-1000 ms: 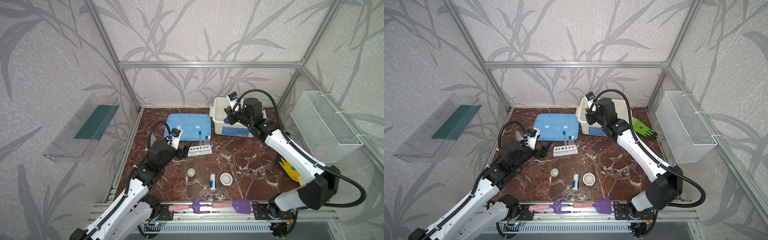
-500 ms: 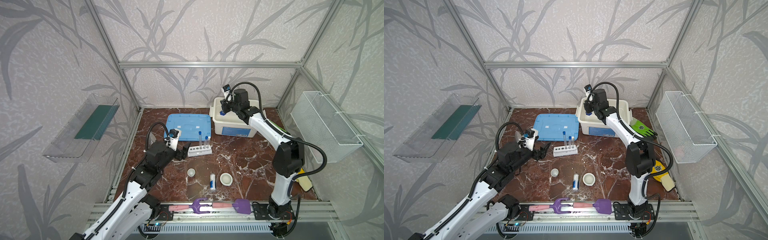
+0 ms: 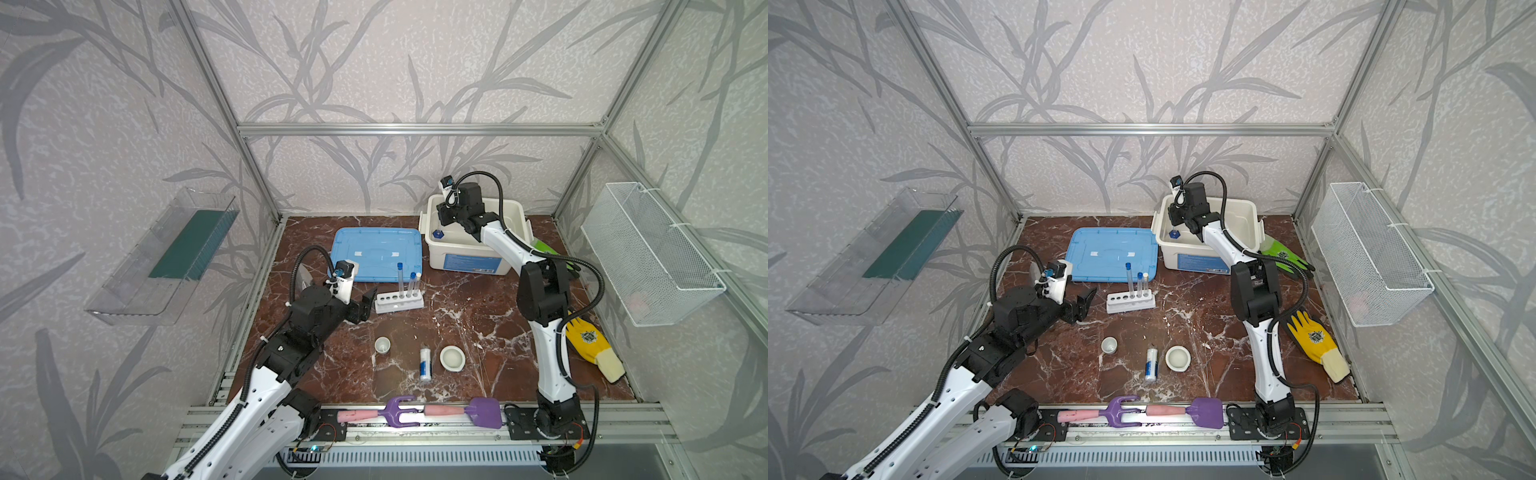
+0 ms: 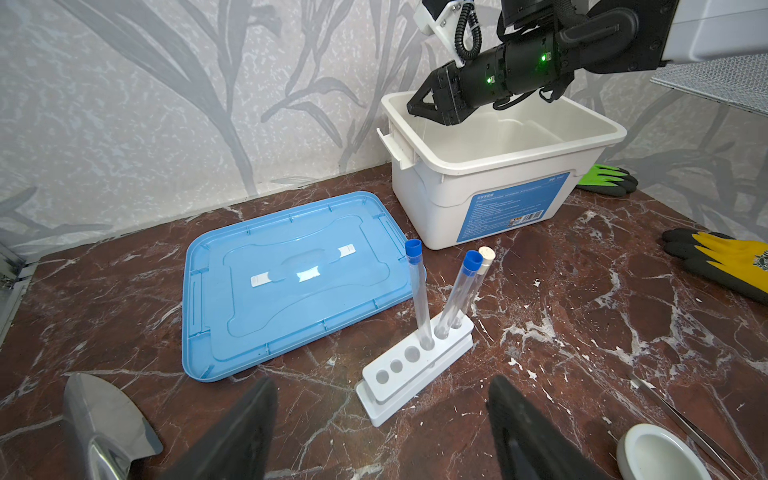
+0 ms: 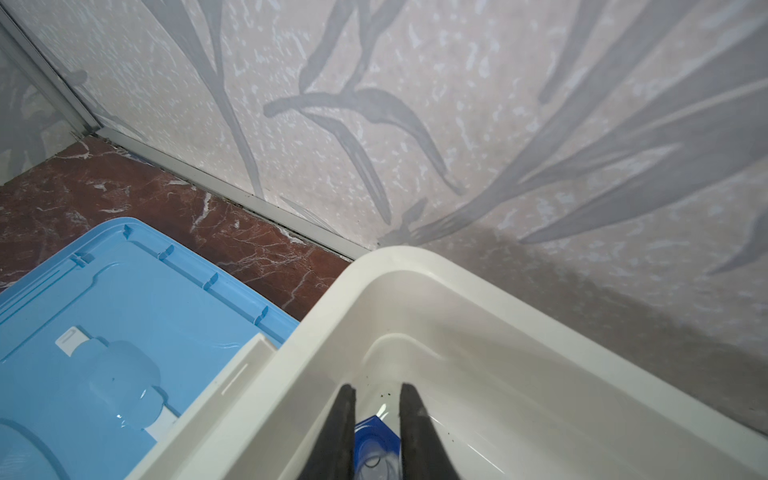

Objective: Organize the chemistry lab equipment
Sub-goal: 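Lower the cylinder into the white tub and open the right gripper, then reach the left gripper down to the white crucible while the right gripper draws back, then lift the white crucible with the left gripper and carry it over the tub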

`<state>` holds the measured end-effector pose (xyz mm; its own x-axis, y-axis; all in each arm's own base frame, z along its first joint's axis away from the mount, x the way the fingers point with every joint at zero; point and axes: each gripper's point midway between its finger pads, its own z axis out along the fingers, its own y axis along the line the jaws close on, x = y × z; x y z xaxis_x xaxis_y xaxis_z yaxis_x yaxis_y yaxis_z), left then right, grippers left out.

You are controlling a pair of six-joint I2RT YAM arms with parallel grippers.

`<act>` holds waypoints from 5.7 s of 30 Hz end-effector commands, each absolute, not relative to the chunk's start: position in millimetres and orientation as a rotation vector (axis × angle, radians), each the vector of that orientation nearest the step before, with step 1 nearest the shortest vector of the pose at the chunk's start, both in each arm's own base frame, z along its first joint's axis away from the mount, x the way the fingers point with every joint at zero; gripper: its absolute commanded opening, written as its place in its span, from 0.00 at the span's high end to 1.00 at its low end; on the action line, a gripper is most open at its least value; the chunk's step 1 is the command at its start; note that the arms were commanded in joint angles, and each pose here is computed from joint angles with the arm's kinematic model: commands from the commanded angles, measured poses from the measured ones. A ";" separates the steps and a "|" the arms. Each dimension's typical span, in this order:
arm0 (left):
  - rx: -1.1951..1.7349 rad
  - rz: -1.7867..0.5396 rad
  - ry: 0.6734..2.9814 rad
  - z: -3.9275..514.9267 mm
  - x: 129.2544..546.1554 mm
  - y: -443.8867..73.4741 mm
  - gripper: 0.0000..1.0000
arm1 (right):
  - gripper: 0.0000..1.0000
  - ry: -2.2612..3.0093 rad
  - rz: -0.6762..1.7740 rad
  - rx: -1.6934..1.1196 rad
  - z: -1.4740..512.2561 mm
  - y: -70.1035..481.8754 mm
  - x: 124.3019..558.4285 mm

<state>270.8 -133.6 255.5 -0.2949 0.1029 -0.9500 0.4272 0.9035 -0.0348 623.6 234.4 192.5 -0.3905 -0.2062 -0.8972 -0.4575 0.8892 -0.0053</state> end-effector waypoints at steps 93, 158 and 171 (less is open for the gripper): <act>1.326 -0.220 2.641 50.6 214.4 -179.0 0.79 | 0.52 1.981 0.518 -0.365 264.1 167.2 389.0; 1.092 -0.282 2.249 290.8 377.6 -289.3 1.00 | 0.53 1.960 0.572 -0.250 267.7 159.2 380.1; 0.945 -0.351 2.151 287.0 469.1 -344.6 1.00 | 0.54 1.963 0.608 -0.196 264.0 154.2 364.0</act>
